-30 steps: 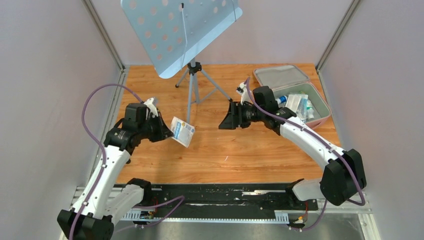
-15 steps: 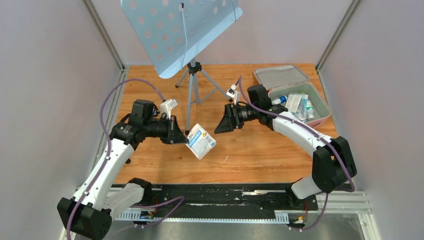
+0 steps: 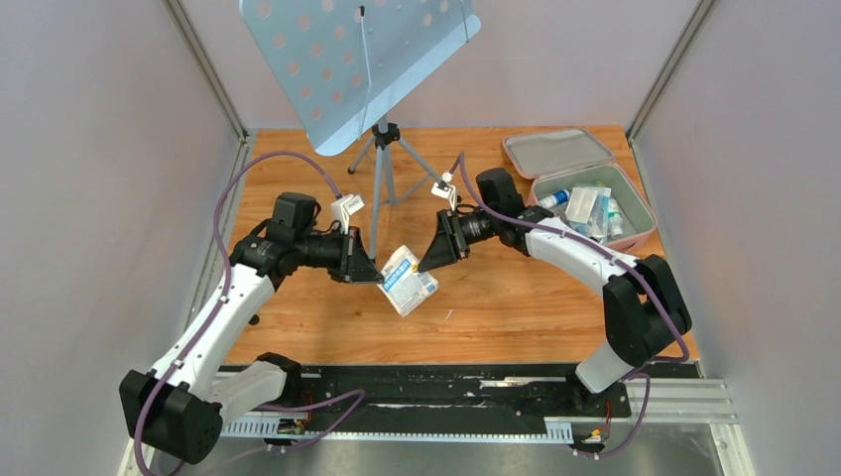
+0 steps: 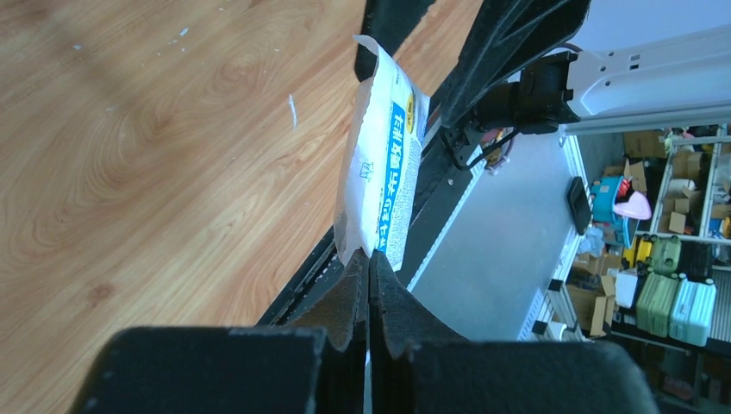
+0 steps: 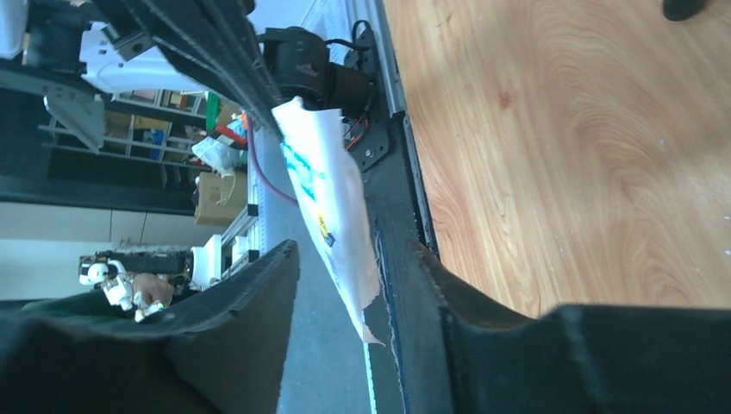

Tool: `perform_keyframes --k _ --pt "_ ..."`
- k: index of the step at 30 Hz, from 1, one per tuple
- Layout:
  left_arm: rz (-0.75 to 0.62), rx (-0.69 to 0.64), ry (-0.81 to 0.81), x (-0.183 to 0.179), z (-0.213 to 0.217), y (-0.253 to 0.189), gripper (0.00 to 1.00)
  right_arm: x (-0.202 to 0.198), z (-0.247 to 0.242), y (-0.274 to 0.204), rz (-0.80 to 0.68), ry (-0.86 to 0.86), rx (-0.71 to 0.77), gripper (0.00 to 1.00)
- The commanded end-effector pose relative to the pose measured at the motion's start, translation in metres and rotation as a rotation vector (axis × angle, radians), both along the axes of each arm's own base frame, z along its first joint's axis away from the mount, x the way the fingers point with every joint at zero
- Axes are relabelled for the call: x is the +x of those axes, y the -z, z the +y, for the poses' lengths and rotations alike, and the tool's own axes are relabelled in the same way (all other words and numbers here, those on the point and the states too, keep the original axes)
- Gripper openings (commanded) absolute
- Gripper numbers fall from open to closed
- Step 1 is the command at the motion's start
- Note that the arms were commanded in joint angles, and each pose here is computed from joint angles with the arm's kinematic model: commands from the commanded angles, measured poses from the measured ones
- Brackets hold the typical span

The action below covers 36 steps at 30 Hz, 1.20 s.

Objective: Organize the medicine kit
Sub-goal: Place the medical item at the medicine box.

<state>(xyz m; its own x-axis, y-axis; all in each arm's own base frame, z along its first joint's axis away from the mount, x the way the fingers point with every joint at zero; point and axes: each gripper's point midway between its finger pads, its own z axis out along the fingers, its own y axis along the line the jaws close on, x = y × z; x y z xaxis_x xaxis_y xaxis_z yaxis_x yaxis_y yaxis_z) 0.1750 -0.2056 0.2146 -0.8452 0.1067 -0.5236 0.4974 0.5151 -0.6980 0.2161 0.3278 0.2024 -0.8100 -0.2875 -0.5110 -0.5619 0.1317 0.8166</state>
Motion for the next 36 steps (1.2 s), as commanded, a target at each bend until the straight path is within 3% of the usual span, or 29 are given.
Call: perform_keyframes --k 1,5,12,15,19,22,23,24,25,26,27,29,31,36 --pt "-0.042 -0.012 0.031 0.003 -0.003 -0.001 0.0 -0.013 -0.001 -0.02 -0.033 -0.083 0.09 0.43" --pt "-0.042 -0.009 0.026 0.005 -0.003 0.0 0.0 -0.023 -0.002 -0.018 -0.011 -0.119 0.1 0.3" --pt "-0.046 -0.021 0.033 0.006 -0.005 -0.002 0.0 -0.031 0.004 -0.013 0.009 -0.152 0.096 0.36" --pt "-0.052 -0.026 0.035 0.006 -0.005 -0.004 0.0 -0.031 0.007 -0.014 0.003 -0.155 0.094 0.34" --pt "-0.049 -0.029 0.034 0.006 -0.006 -0.002 0.0 -0.029 0.01 -0.016 -0.004 -0.157 0.096 0.05" --pt "-0.04 -0.025 0.032 0.007 -0.006 -0.001 0.0 -0.026 0.01 -0.016 -0.016 -0.134 0.085 0.0" --pt "-0.036 -0.022 0.03 0.008 -0.006 0.0 0.03 -0.024 0.01 -0.015 -0.022 -0.12 0.076 0.0" --pt "-0.035 -0.016 0.025 0.009 -0.005 0.0 0.22 -0.022 0.009 -0.014 -0.031 -0.103 0.064 0.0" --pt "-0.025 -0.009 0.023 0.009 -0.005 0.002 0.48 -0.018 0.007 -0.012 -0.036 -0.077 0.045 0.0" --pt "-0.031 0.001 0.015 0.011 -0.004 0.002 0.6 -0.013 0.004 -0.01 -0.043 -0.048 0.025 0.0" --pt "-0.024 0.011 0.009 0.011 -0.003 0.003 0.78 -0.004 -0.002 -0.007 -0.049 -0.001 -0.003 0.0" --pt "-0.027 0.034 -0.004 0.014 0.0 0.005 0.93 0.012 -0.019 -0.004 -0.064 0.087 -0.046 0.0" --pt "-0.033 0.059 -0.017 0.017 0.002 0.009 0.99 0.028 -0.041 -0.005 -0.079 0.183 -0.076 0.0" --pt "-0.005 0.104 -0.039 0.023 0.006 0.023 1.0 0.07 -0.127 -0.015 -0.113 0.521 -0.144 0.0"
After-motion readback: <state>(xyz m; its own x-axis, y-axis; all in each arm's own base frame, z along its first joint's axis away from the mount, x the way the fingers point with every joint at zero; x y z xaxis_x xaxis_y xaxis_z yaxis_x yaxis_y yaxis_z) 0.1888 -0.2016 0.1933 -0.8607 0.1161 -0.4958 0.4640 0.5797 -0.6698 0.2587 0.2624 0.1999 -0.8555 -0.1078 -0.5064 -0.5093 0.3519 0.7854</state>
